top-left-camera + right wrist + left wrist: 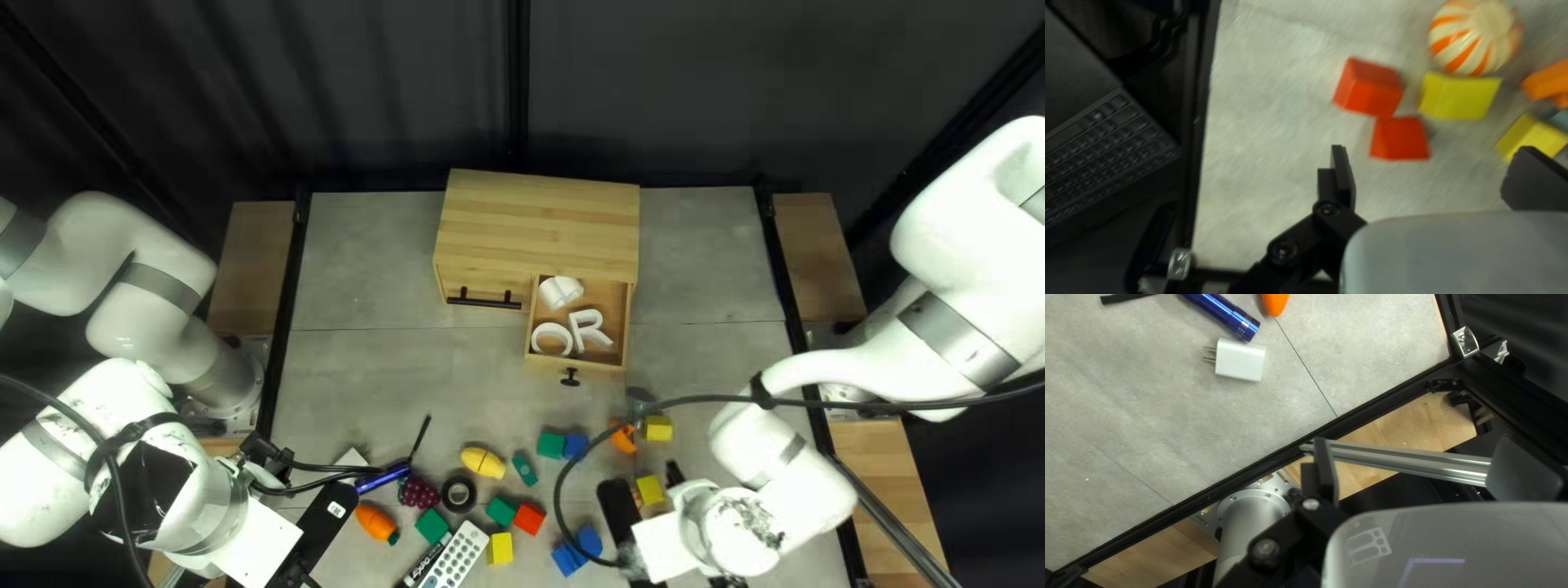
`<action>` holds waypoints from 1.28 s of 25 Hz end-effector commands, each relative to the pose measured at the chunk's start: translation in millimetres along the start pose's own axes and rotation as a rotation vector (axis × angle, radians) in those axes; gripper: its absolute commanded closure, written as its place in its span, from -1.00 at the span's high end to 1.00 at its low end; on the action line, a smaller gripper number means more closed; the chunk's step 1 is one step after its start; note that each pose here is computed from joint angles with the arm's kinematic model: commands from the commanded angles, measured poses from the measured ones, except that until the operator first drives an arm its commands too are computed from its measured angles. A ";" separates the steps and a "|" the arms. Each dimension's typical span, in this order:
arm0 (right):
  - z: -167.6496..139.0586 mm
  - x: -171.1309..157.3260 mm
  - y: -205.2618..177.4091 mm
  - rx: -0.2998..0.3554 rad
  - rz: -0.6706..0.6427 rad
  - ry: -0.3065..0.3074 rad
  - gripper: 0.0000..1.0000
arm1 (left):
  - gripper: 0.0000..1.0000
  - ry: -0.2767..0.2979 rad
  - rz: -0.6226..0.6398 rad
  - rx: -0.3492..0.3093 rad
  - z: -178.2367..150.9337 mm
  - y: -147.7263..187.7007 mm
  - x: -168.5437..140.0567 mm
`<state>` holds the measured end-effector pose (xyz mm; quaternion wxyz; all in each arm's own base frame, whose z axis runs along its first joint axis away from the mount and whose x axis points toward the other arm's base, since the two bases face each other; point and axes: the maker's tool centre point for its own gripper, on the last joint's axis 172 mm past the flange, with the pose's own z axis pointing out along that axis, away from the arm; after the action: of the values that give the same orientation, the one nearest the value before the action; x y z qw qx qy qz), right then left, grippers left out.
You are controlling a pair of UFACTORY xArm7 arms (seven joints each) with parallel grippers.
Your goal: Open drawers and place objects into drawer and close
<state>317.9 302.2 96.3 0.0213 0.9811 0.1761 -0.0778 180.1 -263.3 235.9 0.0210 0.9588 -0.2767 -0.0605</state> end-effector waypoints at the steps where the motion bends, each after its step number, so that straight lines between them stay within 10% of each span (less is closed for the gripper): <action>1: 10.6 -25.7 -32.8 0.023 -0.062 -0.010 1.00 | 1.00 0.000 0.000 0.000 0.0 0.0 0.0; 11: 25.3 -75.0 -65.4 0.024 -0.070 -0.025 1.00 | 1.00 0.000 0.000 0.000 0.0 0.0 0.0; 32: 25.6 -72.1 -61.6 0.004 -0.019 -0.029 1.00 | 1.00 0.000 0.000 0.000 0.0 0.0 0.0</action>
<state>225.9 333.4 81.7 0.0213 0.9781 0.1851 -0.0927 180.1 -263.3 235.9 0.0210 0.9588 -0.2767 -0.0605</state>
